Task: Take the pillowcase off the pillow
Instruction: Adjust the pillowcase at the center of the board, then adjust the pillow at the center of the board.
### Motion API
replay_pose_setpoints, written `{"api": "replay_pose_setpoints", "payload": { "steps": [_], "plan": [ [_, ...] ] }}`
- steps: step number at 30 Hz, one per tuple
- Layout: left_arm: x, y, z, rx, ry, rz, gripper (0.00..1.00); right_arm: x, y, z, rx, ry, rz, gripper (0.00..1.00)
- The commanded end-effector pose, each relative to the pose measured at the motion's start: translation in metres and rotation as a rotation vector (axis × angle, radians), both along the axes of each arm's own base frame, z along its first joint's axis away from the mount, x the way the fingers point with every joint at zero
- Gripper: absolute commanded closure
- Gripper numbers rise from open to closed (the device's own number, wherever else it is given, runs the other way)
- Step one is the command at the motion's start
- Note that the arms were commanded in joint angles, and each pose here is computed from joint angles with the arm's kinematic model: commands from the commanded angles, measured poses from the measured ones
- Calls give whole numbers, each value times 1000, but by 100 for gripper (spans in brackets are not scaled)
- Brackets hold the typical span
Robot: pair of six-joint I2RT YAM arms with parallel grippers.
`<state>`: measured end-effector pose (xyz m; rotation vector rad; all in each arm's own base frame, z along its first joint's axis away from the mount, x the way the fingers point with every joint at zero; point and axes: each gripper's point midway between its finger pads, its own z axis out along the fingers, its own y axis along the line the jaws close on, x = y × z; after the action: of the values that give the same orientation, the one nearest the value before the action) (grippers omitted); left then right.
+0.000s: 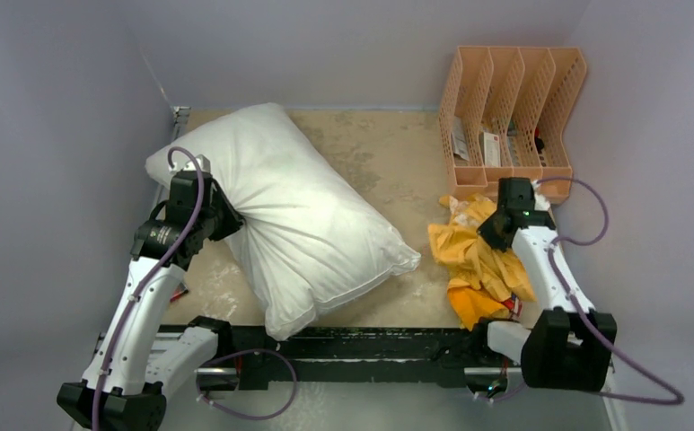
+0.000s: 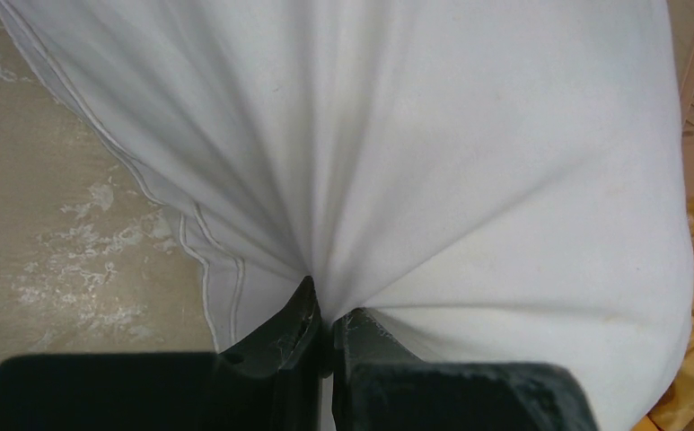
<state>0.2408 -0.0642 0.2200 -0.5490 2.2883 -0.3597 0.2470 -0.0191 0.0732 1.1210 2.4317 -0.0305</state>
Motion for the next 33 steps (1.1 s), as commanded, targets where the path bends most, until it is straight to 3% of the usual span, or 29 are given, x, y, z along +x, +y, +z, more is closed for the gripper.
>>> {"api": "replay_pose_setpoints", "payload": {
  "steps": [1, 4, 6, 9, 13, 16, 22, 26, 27, 31, 33],
  "plan": [
    [14, -15, 23, -67, -99, -54, 100, 13, -54, 97, -272, -204, -75, 97],
    [16, -23, 22, -106, -103, -75, 100, 8, -69, 104, -351, -210, -92, 84],
    [18, -30, 23, -143, -111, -86, 100, 8, -64, 85, -317, -161, -50, 71],
    [19, -40, 28, -178, -127, -96, 100, -1, -52, 67, -244, -68, -29, 63],
    [13, -83, 33, -220, -153, -169, 100, 10, -26, 95, -139, -176, 97, 43],
    [5, -126, 25, -246, -149, -235, 100, 15, -11, 135, -121, -303, 207, 37],
    [-16, -205, 17, -255, -161, -351, 100, 13, 50, 191, 93, -585, 419, 33],
    [-12, -194, 17, -96, -169, -297, 100, 4, 83, 180, 252, -558, 572, 33],
    [-10, -182, 18, -49, -174, -268, 96, 2, 87, 175, 275, -540, 593, 33],
    [-9, -135, 43, 57, -235, -153, 51, -4, 94, 168, 305, -521, 648, 32],
    [-12, -118, 57, 78, -262, -125, 41, -6, 97, 173, 304, -535, 676, 31]
  ]
}}
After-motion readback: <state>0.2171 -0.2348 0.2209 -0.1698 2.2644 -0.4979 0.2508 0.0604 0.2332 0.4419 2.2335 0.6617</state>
